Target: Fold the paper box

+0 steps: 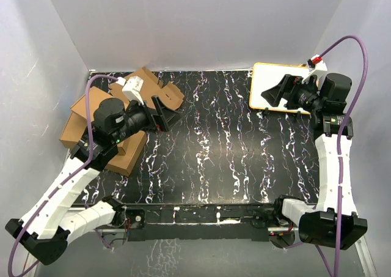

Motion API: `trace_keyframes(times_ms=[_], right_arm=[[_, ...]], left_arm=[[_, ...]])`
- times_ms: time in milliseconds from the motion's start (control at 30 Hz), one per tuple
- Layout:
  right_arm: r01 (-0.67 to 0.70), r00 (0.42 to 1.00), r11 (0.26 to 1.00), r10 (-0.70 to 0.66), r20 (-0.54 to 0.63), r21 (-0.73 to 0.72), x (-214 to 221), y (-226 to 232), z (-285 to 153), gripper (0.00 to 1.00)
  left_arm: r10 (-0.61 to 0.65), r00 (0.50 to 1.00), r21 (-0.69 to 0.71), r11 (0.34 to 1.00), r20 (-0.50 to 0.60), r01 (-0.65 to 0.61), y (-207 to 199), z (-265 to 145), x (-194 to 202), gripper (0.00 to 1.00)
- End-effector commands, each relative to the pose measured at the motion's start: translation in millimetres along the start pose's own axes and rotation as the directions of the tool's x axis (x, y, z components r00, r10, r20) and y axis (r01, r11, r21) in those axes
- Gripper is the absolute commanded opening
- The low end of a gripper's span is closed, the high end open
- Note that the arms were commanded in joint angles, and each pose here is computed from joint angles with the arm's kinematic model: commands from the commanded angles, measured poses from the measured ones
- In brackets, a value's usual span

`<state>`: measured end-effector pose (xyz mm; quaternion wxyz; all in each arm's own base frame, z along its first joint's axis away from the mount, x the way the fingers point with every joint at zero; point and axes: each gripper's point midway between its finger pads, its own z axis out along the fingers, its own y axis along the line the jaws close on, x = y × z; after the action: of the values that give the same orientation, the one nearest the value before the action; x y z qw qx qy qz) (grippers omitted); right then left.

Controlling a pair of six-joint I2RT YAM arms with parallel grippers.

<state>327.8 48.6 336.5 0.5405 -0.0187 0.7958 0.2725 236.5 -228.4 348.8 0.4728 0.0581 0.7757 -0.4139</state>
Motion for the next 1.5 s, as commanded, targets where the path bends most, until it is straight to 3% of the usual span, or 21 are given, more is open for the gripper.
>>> trace_keyframes(times_ms=[0, 333, 467, 600, 700, 833, 1000, 1100, 1267, 1467], right_arm=[[0.025, 0.996, 1.0, -0.024, 0.081, -0.006, -23.2, 11.1, -9.9, 0.99], [0.045, 0.995, 0.998, -0.041, 0.09, -0.04, -19.3, 18.8, -14.1, 0.99], [0.151, 0.987, 0.981, -0.142, 0.076, -0.123, -2.9, 25.4, -12.5, 0.98], [0.23, 0.973, 0.937, -0.224, 0.051, -0.263, 23.3, 37.5, -11.6, 0.98], [0.23, 0.971, 0.902, -0.24, 0.018, -0.365, 49.7, 40.9, -8.2, 0.98], [0.216, 0.966, 0.796, -0.26, 0.002, -0.566, 86.6, 53.7, -10.4, 0.98], [0.211, 0.965, 0.793, -0.263, -0.009, -0.572, 112.8, 36.7, 2.7, 0.98], [0.206, 0.964, 0.783, -0.266, -0.016, -0.587, 128.3, 32.1, 4.8, 0.98], [0.209, 0.963, 0.783, -0.27, -0.017, -0.586, 145.7, 24.6, 8.8, 0.98], [0.22, 0.959, 0.788, -0.282, -0.019, -0.575, 154.8, 15.0, 15.6, 0.98]], left_arm=[[-0.024, 0.997, 0.042, 0.999, 0.071, 0.021, -12.0, -9.1, -12.2, 0.97], [-0.055, 0.996, 0.075, 0.996, 0.066, 0.05, -11.7, -3.3, -3.7, 0.97], [-0.033, 0.998, 0.052, 0.998, 0.055, 0.03, -5.8, 5.7, -2.1, 0.97], [0.025, 0.993, -0.086, 0.996, -0.116, -0.035, 12.8, 30.1, 15.9, 0.91], [0.125, 0.966, -0.22, 0.959, -0.227, -0.176, 22.6, 46.3, 37.3, 0.9], [0.242, 0.886, -0.385, 0.832, -0.396, -0.4, 47.2, 67.6, 53.2, 0.9], [0.332, 0.725, -0.483, 0.571, -0.603, -0.663, 105.4, 79.5, 57.4, 0.9], [0.384, 0.612, -0.455, 0.426, -0.691, -0.782, 136.7, 89.9, 60.4, 0.78], [0.356, 0.52, -0.398, 0.362, -0.776, -0.843, 192.1, 106.4, 68.3, 0.69], [0.369, 0.426, -0.333, 0.29, -0.826, -0.897, 249.9, 123.1, 79.2, 0.64]])
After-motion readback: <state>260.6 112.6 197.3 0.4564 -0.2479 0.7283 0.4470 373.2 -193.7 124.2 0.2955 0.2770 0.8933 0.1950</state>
